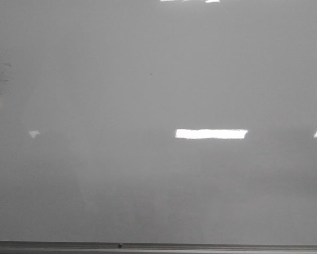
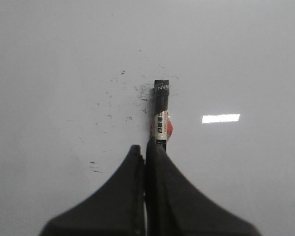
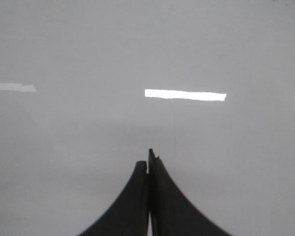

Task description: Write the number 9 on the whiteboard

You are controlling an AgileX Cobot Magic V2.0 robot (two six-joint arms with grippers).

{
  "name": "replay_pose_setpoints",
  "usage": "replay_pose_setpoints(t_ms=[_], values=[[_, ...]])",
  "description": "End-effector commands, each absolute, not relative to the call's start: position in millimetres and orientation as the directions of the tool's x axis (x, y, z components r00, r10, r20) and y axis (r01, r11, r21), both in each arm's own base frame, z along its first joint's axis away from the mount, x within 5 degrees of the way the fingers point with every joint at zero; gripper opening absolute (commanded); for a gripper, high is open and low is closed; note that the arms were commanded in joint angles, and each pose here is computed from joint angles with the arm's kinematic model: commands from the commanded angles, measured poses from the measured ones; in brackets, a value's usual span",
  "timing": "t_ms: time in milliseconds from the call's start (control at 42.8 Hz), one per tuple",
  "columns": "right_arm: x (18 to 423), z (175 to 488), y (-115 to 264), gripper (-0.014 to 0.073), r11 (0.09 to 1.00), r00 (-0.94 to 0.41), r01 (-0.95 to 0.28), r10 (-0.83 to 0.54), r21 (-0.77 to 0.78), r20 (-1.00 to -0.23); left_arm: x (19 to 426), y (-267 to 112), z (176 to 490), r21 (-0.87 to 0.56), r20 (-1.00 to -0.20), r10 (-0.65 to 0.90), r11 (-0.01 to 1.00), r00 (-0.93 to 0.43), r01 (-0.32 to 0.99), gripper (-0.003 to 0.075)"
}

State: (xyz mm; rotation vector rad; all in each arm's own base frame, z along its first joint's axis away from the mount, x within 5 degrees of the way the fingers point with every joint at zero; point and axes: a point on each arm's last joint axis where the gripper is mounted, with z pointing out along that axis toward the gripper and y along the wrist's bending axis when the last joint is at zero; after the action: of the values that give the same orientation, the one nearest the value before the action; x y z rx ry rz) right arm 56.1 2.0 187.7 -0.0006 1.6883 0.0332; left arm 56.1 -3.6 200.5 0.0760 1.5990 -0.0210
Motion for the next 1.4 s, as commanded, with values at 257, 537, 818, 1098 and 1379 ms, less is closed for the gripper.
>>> replay_pose_setpoints(t_ms=[257, 537, 818, 1098, 1379], values=[[55.6, 196.3, 0.8, -0.0069, 1.000, -0.024, -0.006, 0.012, 0.012, -1.000, 54.6, -3.4, 208.3, 0.024, -0.997, 0.020, 0.998, 0.072, 0.059, -0.0019], [55.6, 196.3, 0.8, -0.0069, 1.000, -0.024, -0.006, 0.012, 0.012, -1.000, 54.6, -3.4, 208.3, 0.024, -0.997, 0.020, 0.998, 0.072, 0.059, -0.0019], [55.6, 196.3, 0.8, -0.0069, 1.000, -0.024, -0.006, 0.012, 0.012, -1.000, 54.6, -3.4, 208.3, 0.024, -0.997, 0.020, 0.998, 0.072, 0.059, -0.0019], [55.6, 196.6, 0.7, -0.0069, 1.000, -0.020, -0.006, 0.012, 0.012, -1.000, 54.6, -3.4, 208.3, 0.024, -0.997, 0.020, 0.998, 0.072, 0.059, -0.0019], [54.9, 208.4, -0.1, -0.0069, 1.000, 0.084, 0.001, 0.030, 0.030, -0.996, 53.2, -2.8, 219.4, 0.015, -0.982, 0.004, 0.999, 0.188, 0.053, -0.0019]])
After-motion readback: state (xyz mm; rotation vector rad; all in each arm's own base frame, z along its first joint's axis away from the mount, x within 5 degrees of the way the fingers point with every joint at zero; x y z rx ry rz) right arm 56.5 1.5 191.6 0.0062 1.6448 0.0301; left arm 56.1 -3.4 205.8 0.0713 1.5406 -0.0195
